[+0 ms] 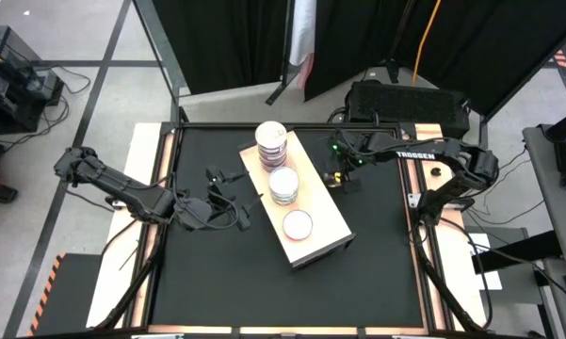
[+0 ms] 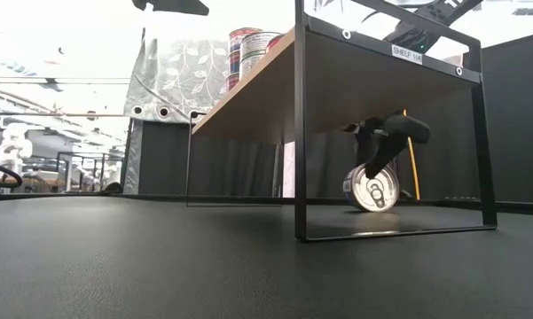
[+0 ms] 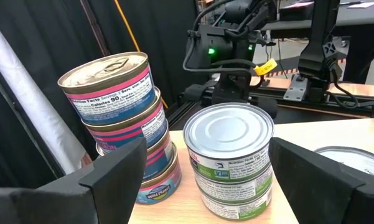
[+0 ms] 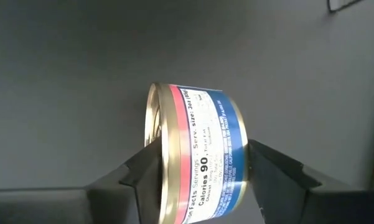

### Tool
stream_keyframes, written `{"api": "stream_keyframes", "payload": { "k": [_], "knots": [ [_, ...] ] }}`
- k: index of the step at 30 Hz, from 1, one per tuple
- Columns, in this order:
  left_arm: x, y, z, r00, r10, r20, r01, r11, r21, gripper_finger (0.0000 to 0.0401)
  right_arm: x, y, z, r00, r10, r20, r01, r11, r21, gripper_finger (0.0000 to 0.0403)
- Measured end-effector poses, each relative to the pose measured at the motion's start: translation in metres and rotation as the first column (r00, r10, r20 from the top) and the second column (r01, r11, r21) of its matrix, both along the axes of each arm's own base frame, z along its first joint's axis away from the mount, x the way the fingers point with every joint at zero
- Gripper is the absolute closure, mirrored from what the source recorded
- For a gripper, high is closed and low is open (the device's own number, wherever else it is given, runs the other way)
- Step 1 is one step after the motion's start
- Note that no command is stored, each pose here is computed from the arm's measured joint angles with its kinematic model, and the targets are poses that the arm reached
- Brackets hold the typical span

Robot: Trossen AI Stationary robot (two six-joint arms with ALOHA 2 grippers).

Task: Stack canned seafood by type on shelf
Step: Stack the blue pink tuna can on top of the blue pink tuna cans on the shelf

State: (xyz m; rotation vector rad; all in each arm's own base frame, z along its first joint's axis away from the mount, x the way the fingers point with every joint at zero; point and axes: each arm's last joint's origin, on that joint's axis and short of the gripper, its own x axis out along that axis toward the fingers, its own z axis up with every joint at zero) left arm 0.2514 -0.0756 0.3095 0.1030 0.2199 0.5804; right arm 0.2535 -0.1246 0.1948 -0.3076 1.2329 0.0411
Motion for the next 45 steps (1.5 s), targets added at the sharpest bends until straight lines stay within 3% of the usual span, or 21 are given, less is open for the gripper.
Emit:
{"api": "stream_keyframes", "payload": {
  "k": [12, 18, 26, 31, 38, 45],
  "knots": [
    [0.0, 0.0, 0.0, 1.0, 0.0, 0.0, 0.0, 1.0, 0.0, 0.0063, -0.012, -0.013, -0.003, 0.996, -0.086, -0.001, 0.086, 0.988, 0.131, 0.0173],
    [0.0, 0.0, 0.0, 1.0, 0.0, 0.001, 0.0, 1.0, -0.001, 0.0063, -0.012, -0.014, -0.003, 0.997, -0.081, 0.005, 0.079, 0.988, 0.13, 0.0178],
    [0.0, 0.0, 0.0, 1.0, 0.0, 0.001, 0.0, 1.0, -0.001, 0.0063, -0.012, -0.014, -0.002, 0.997, -0.083, 0.005, 0.081, 0.987, 0.136, 0.0222],
    [0.0, 0.0, 0.0, 1.0, 0.0, 0.001, 0.0, 1.0, -0.001, 0.0063, -0.012, -0.014, -0.002, 0.996, -0.094, 0.005, 0.092, 0.984, 0.153, 0.022],
    [0.0, 0.0, 0.0, 1.0, 0.0, 0.001, 0.0, 1.0, -0.001, 0.0063, -0.016, -0.011, 0.0, 0.988, -0.156, -0.023, 0.157, 0.971, 0.181, 0.0222],
    [0.0, 0.0, 0.0, 1.0, 0.0, 0.001, 0.0, 1.0, -0.001, 0.0063, -0.03, -0.006, 0.022, 0.956, -0.295, -0.001, 0.292, 0.947, 0.132, 0.022]
  ]
}}
